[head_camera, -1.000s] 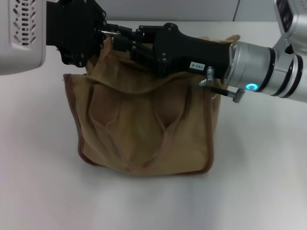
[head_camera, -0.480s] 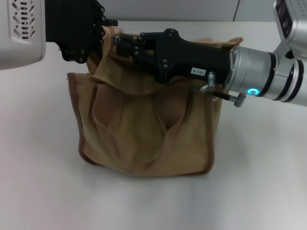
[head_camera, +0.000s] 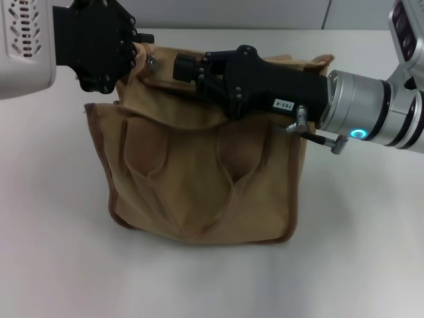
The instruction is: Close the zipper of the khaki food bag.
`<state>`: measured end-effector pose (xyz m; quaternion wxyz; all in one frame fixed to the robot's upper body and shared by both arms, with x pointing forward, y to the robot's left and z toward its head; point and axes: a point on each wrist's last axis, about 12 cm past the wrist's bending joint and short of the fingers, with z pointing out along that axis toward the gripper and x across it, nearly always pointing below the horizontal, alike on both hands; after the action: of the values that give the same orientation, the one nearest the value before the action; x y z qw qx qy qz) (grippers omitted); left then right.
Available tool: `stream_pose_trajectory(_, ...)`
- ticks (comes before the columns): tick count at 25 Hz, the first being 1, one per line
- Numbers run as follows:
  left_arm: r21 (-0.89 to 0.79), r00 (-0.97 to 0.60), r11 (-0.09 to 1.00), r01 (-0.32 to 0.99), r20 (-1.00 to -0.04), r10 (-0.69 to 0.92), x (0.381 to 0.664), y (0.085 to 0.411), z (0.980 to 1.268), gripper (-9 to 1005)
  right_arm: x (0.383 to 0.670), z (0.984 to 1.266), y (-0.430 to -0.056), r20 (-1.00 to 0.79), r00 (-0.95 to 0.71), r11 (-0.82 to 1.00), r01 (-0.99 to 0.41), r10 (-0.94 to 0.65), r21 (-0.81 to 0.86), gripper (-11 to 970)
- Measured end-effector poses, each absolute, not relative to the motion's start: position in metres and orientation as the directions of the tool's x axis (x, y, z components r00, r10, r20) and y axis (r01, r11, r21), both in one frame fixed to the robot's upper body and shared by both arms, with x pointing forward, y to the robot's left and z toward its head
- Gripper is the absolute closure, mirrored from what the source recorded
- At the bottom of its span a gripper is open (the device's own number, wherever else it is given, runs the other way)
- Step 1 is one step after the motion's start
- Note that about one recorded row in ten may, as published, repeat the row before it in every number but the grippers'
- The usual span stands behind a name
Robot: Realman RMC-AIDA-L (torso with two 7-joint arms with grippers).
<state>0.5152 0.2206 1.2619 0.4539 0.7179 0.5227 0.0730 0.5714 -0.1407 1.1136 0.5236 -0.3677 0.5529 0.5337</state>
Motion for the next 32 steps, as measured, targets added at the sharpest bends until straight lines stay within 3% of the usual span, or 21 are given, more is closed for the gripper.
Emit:
stream_pose_trajectory(10, 0.721, 0.415, -0.008, 0.693, -0.39, 0.822, 0.515, 0.224, 1.26, 961, 0.575, 1.12, -0.152, -0.958, -0.237, 0.141, -0.955, 0.163, 0.26, 925)
stream_pose_trajectory(16, 0.721, 0.411, 0.002, 0.692, -0.396, 0.821, 0.514, 0.224, 1.259, 958, 0.58, 1.125, -0.146, -0.96, -0.262, 0.114, -0.955, 0.1, 0.272, 809)
stream_pose_trajectory(21, 0.721, 0.415, 0.004, 0.693, -0.404, 0.815, 0.513, 0.223, 1.259, 957, 0.587, 1.13, -0.136, -0.962, -0.267, 0.105, -0.957, 0.062, 0.272, 641)
stream_pose_trajectory(32, 0.719, 0.423, 0.005, 0.695, -0.414, 0.806, 0.512, 0.22, 1.26, 953, 0.595, 1.132, -0.115, -0.963, -0.266, 0.095, -0.961, -0.038, 0.262, 657)
